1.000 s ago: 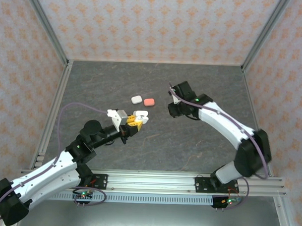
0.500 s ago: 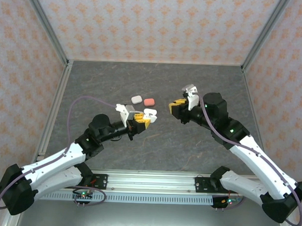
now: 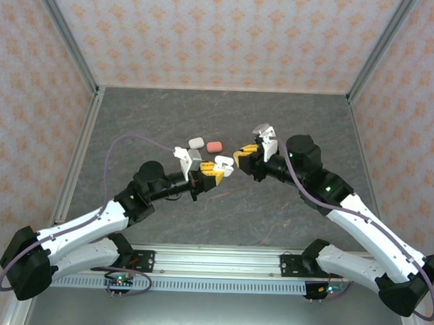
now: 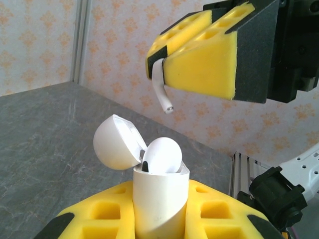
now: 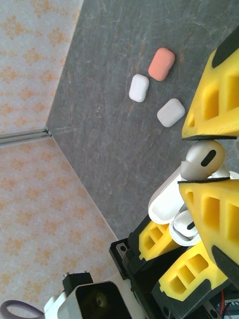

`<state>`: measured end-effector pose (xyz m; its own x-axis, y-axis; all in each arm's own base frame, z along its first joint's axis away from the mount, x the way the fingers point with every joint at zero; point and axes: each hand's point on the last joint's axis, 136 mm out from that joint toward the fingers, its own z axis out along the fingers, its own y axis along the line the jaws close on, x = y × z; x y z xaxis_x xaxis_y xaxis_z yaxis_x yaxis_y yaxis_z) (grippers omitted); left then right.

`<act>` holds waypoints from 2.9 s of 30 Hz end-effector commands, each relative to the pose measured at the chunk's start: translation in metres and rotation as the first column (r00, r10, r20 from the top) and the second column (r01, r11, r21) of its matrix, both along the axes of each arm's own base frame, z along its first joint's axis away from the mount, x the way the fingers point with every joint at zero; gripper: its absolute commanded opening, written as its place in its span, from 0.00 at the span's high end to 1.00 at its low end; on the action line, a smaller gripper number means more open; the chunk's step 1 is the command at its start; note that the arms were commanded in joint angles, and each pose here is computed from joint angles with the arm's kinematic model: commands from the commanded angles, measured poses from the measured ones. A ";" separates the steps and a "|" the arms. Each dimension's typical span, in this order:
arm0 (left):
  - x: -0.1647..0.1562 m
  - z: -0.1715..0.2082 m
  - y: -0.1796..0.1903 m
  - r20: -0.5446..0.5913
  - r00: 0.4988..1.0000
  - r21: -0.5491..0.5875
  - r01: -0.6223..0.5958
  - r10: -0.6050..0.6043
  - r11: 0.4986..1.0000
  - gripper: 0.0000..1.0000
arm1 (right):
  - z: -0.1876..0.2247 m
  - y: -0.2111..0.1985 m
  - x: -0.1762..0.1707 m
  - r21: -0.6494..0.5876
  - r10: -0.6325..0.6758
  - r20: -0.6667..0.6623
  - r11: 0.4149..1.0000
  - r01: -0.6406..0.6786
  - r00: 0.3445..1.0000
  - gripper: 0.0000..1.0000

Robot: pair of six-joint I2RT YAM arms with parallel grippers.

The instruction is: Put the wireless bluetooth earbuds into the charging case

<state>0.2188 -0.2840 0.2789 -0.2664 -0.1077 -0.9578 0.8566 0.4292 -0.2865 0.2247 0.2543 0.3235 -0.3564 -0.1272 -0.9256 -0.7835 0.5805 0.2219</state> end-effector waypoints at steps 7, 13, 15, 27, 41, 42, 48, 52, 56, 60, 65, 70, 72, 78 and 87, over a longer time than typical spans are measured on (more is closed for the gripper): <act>0.000 0.032 -0.004 0.067 0.998 -0.061 0.012 -0.007 0.998 1.00 | -0.010 0.011 0.001 -0.025 0.032 0.008 0.999 -0.032 0.999 0.77; 0.002 0.033 -0.002 0.072 0.997 -0.061 -0.002 0.006 0.998 1.00 | -0.019 0.012 -0.001 -0.051 0.038 -0.017 0.998 -0.039 0.999 0.77; 0.002 0.033 -0.002 0.073 0.997 -0.060 -0.005 0.009 0.998 1.00 | -0.021 0.011 -0.001 -0.056 0.038 -0.023 0.998 -0.039 0.999 0.77; 0.006 0.034 -0.002 0.074 0.997 -0.062 -0.020 0.024 0.998 1.00 | -0.026 0.013 -0.008 -0.068 0.070 -0.044 0.995 -0.073 0.997 0.77; 0.007 0.034 -0.004 0.075 0.997 -0.068 -0.015 0.021 0.998 1.00 | -0.031 0.024 -0.013 -0.045 0.112 -0.122 0.992 -0.118 0.986 0.75; 0.007 0.034 -0.004 0.075 0.997 -0.069 -0.016 0.021 0.997 1.00 | -0.031 0.025 -0.013 -0.044 0.113 -0.129 0.992 -0.120 0.985 0.75; 0.006 0.035 -0.003 0.084 0.996 -0.079 -0.014 0.021 0.997 1.00 | -0.031 0.028 -0.011 -0.048 0.109 -0.169 0.992 -0.118 0.980 0.71; 0.005 0.036 -0.003 0.090 0.996 -0.085 -0.013 0.020 0.996 1.00 | -0.027 0.029 -0.010 -0.046 0.103 -0.172 0.993 -0.112 0.980 0.70; 0.004 0.036 -0.001 0.092 0.995 -0.089 -0.014 0.022 0.996 1.00 | -0.022 0.028 -0.008 -0.048 0.090 -0.163 0.994 -0.099 0.983 0.68; 0.003 0.036 0.000 0.094 0.995 -0.089 -0.018 0.026 0.996 1.00 | -0.018 0.025 -0.004 -0.051 0.068 -0.154 0.996 -0.077 0.986 0.66; 0.002 0.035 0.001 0.096 0.995 -0.090 -0.020 0.028 0.996 1.00 | -0.008 0.022 0.000 -0.056 0.041 -0.131 0.997 -0.048 0.991 0.63; 0.001 0.036 0.002 0.100 0.995 -0.094 -0.020 0.029 0.995 1.00 | 0.011 0.012 0.003 -0.060 -0.007 -0.082 0.998 0.002 0.997 0.50; 0.000 0.037 0.004 0.104 0.994 -0.097 -0.021 0.031 0.995 1.00 | 0.019 0.006 0.003 -0.050 -0.026 -0.056 0.998 0.023 0.998 0.42; -0.004 0.041 0.006 0.118 0.993 -0.112 -0.017 0.030 0.994 1.00 | 0.030 -0.003 0.000 0.034 -0.037 -0.056 0.999 0.039 0.998 0.16; -0.007 0.046 0.009 0.130 0.991 -0.123 -0.011 0.027 0.992 1.00 | 0.024 0.027 -0.021 0.167 0.192 -0.189 0.973 -0.161 0.963 0.01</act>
